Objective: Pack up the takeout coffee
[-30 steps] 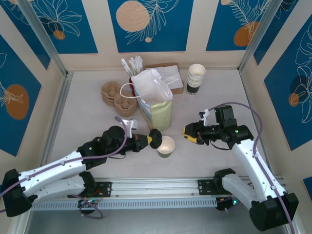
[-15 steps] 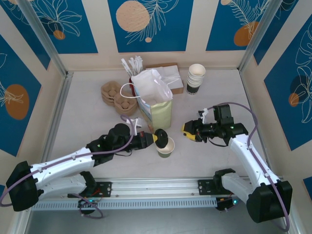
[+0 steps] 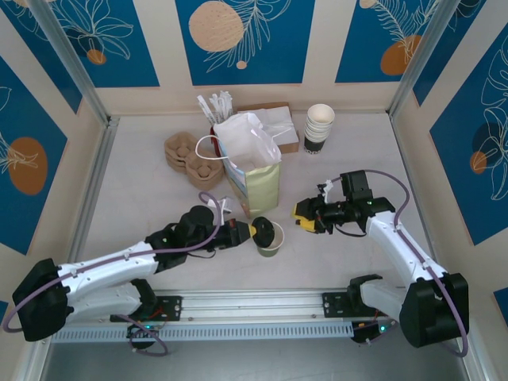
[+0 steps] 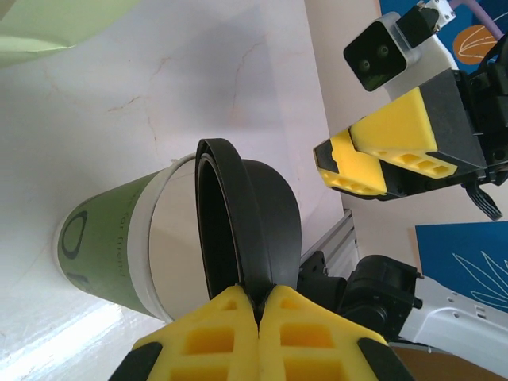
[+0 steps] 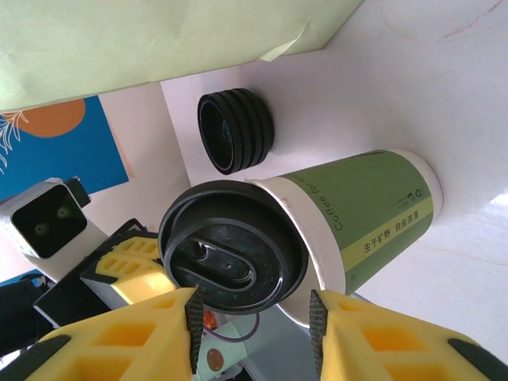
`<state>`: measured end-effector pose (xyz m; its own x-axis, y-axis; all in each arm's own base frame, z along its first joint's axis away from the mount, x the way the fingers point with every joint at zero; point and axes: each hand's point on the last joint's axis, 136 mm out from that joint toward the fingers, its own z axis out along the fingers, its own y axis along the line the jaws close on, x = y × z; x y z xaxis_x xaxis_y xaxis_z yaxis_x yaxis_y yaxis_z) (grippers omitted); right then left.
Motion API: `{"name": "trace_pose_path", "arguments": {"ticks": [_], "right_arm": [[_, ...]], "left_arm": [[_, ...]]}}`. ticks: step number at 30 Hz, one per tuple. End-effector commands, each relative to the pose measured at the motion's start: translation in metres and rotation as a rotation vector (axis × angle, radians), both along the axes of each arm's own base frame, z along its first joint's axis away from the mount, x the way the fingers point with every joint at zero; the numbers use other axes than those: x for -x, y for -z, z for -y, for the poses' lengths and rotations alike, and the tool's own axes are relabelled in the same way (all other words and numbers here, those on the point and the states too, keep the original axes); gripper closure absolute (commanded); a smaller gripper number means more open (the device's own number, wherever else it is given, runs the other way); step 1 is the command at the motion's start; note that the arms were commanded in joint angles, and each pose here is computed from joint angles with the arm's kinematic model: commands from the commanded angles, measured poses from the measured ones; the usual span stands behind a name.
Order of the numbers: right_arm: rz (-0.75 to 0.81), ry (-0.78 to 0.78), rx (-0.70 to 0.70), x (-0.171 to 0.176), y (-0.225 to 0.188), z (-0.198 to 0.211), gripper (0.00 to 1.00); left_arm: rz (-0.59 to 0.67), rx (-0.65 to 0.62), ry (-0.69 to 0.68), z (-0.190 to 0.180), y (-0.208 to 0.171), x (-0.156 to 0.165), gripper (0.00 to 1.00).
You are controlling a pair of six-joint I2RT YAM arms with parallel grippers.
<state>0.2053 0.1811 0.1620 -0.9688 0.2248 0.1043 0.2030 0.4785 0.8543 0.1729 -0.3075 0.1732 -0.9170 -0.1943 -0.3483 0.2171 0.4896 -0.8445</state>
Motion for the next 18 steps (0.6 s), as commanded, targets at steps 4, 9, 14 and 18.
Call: {"name": "trace_pose_path", "arguments": {"ticks": [4,9,14,18], "right_arm": [[-0.008,-0.042,-0.019,0.004,0.005,-0.009,0.58],[-0.02,-0.058,-0.005,0.003,0.009,-0.015,0.58],[-0.022,-0.069,0.006,0.002,0.012,-0.019,0.58],[-0.026,-0.08,0.014,0.002,0.014,-0.022,0.57]], "left_arm": [[-0.019,0.007,-0.005,0.0,0.008,-0.001,0.96],[-0.027,-0.022,-0.009,-0.002,0.014,-0.002,0.85],[-0.027,-0.056,-0.009,-0.004,0.018,-0.002,0.79],[-0.044,-0.126,-0.013,-0.01,0.028,-0.002,0.75]]}}
